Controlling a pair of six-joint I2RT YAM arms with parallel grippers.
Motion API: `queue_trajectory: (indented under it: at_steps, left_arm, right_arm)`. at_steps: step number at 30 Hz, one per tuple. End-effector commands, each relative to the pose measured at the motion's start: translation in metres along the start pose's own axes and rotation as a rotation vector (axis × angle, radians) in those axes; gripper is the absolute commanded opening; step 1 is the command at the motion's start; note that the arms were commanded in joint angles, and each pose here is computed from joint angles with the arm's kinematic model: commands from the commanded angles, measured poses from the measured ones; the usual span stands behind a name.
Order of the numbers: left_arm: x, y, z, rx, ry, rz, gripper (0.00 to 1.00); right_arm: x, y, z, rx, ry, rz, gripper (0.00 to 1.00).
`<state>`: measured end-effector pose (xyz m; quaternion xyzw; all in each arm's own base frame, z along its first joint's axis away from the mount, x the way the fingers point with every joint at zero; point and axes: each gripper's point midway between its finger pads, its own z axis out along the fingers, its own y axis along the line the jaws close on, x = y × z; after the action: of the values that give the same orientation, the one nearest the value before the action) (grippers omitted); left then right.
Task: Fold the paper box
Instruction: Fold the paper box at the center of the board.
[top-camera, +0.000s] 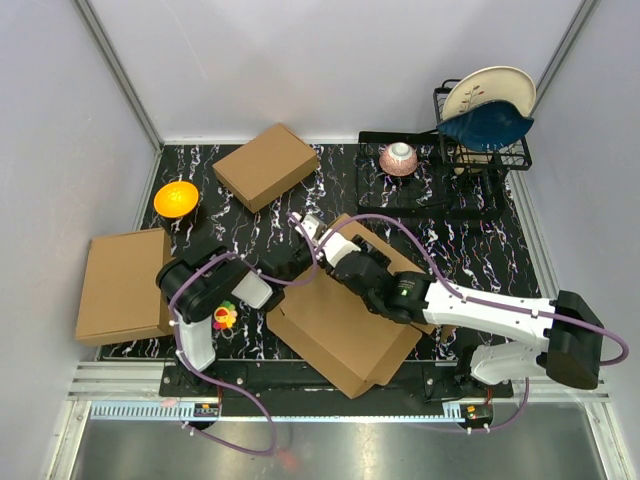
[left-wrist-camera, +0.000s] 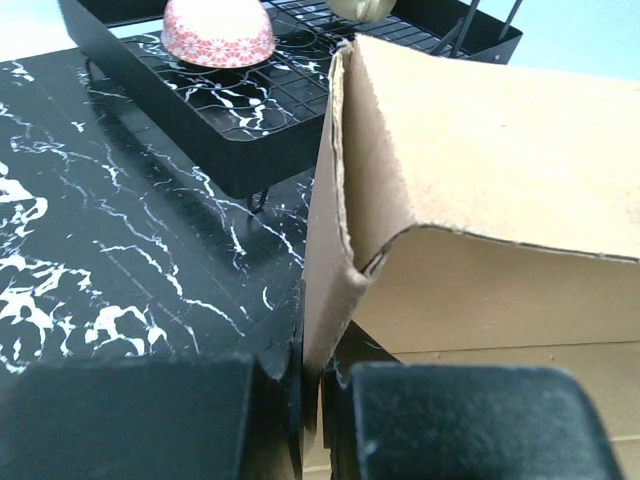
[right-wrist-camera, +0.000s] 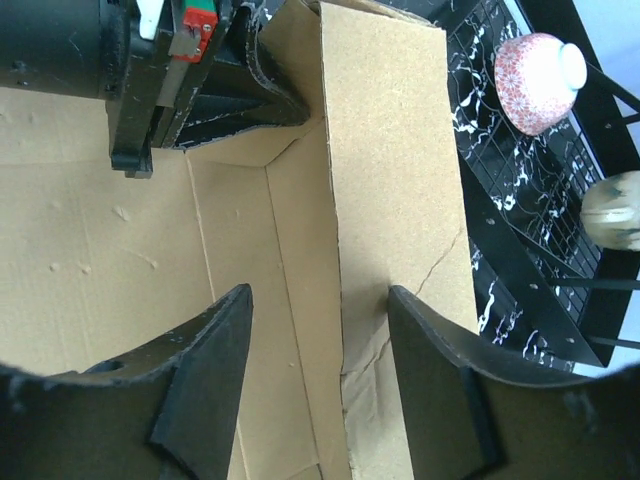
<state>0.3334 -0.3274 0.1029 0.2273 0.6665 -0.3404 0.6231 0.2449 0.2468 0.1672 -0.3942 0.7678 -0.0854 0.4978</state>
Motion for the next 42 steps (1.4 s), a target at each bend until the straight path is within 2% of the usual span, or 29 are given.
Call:
queue_trajectory:
  at_steps: [1, 2, 5, 10, 15, 19, 22, 23, 26, 31, 35, 38, 42]
  left_arm:
    - [-0.088, -0.013, -0.014, 0.015, -0.334, -0.041, 0.0]
    - [-0.089, -0.012, -0.018, 0.003, -0.333, -0.04, 0.0]
    - [-0.09, -0.007, -0.02, -0.028, -0.324, -0.036, 0.0]
    - [-0.094, 0.005, -0.022, -0.105, -0.301, -0.026, 0.0]
    - [-0.103, 0.006, -0.017, -0.15, -0.247, 0.03, 0.0]
    - [-0.1, 0.014, -0.017, -0.224, -0.155, -0.016, 0.0]
    - [-0.088, 0.025, -0.019, -0.324, -0.001, -0.094, 0.0]
    - [-0.076, 0.029, -0.021, -0.368, 0.121, -0.096, 0.0]
    - [-0.058, 0.032, -0.029, -0.433, 0.288, -0.131, 0.0]
    - [-0.043, 0.03, -0.043, -0.459, 0.417, -0.169, 0.0]
    - [-0.022, 0.029, -0.059, -0.49, 0.574, -0.176, 0.0]
    - [-0.01, 0.034, -0.072, -0.529, 0.619, -0.165, 0.0]
    - [0.0, 0.043, -0.086, -0.594, 0.63, -0.163, 0.0]
  right_arm:
    - [-0.009, 0.012, -0.009, -0.084, 0.001, 0.034, 0.66]
    - [-0.018, 0.007, -0.013, -0.077, -0.019, 0.062, 0.71]
    - [-0.055, -0.015, -0.031, -0.059, -0.115, 0.155, 0.78]
    - [-0.103, -0.061, -0.072, -0.019, -0.268, 0.306, 0.82]
    - [-0.12, -0.099, -0.104, 0.034, -0.38, 0.413, 0.86]
    - [-0.112, -0.12, -0.11, 0.129, -0.38, 0.483, 0.88]
    - [-0.103, -0.138, -0.113, 0.227, -0.367, 0.563, 0.87]
    - [-0.1, -0.145, -0.116, 0.253, -0.369, 0.608, 0.87]
    - [-0.099, -0.159, -0.118, 0.265, -0.393, 0.714, 0.86]
    - [-0.099, -0.185, -0.12, 0.302, -0.42, 0.795, 0.87]
    - [-0.086, -0.199, -0.117, 0.391, -0.366, 0.804, 0.89]
    - [-0.063, -0.207, -0.114, 0.421, -0.338, 0.848, 0.91]
    - [-0.019, -0.192, -0.088, 0.398, -0.243, 0.881, 0.93]
